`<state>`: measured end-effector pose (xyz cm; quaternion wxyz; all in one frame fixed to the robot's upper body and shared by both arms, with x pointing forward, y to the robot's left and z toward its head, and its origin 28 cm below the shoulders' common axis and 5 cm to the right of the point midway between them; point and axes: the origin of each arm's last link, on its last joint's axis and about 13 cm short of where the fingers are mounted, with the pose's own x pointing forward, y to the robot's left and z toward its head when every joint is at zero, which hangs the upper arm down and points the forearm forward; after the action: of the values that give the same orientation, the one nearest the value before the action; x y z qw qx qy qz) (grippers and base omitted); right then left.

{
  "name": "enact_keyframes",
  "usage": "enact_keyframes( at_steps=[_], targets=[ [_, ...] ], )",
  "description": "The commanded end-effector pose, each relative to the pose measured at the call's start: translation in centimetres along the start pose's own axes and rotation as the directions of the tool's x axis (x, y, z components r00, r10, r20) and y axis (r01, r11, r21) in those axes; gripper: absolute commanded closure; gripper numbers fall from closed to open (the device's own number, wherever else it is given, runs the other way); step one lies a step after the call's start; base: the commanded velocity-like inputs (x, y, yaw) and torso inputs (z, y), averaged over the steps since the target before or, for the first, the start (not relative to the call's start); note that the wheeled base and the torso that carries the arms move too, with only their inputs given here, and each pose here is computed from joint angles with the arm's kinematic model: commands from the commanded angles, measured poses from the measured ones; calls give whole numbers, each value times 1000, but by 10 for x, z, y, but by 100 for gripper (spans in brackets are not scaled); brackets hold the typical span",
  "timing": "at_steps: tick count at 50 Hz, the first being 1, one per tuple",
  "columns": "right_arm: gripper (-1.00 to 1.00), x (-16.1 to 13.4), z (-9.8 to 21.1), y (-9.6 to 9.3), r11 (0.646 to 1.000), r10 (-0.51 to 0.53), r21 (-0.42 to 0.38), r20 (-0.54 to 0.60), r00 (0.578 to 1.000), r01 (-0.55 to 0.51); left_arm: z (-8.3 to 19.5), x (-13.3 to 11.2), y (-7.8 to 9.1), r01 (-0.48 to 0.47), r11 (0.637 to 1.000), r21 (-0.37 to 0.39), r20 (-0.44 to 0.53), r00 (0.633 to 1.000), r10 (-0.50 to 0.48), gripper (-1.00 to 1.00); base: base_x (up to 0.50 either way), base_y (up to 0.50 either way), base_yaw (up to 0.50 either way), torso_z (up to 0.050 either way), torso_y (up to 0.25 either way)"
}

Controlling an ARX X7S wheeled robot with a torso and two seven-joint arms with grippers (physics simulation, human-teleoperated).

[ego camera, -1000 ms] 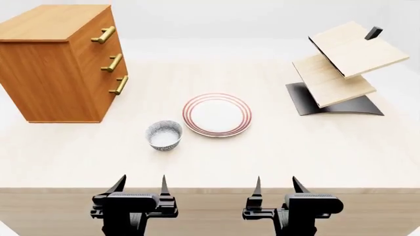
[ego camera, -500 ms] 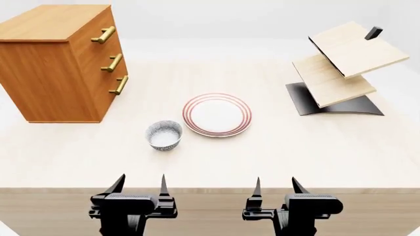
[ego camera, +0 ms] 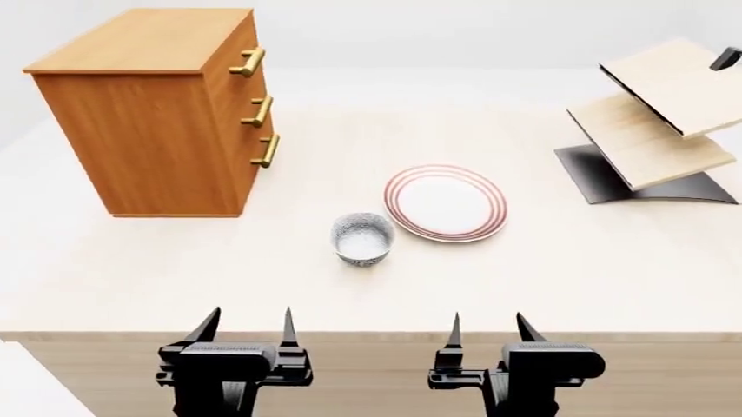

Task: Open the top drawer of the cabinet and put the bowl in it.

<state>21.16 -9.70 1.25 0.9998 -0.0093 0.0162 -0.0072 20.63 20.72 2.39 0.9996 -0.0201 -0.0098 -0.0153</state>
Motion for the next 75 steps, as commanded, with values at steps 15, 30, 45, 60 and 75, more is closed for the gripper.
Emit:
enact_keyframes(
  at_steps=[15,30,45,60,75],
  targets=[
    [-100,0,1,0,1000,-1,2,3,1000,1,1,0,1,-7,1000,-8,4,1000,7,-100,0,500,0,0,0],
    [-100,0,3,0,1000,-2,6,8,1000,2,4,1,1,-10,1000,-8,9,1000,10,-100,0,500,0,0,0],
    [-100,0,12,-6,1000,-27,13,42,999,26,21,26,17,-131,991,-17,64,989,132,-100,2,186,0,0,0],
    [-100,2,215,-46,989,-12,-125,472,882,80,135,167,179,-838,546,13,305,523,796,-100,0,0,0,0,0],
    [-100,167,378,-108,924,-221,-189,448,866,333,143,165,203,-906,417,78,182,424,887,-100,0,0,0,0,0]
  ],
)
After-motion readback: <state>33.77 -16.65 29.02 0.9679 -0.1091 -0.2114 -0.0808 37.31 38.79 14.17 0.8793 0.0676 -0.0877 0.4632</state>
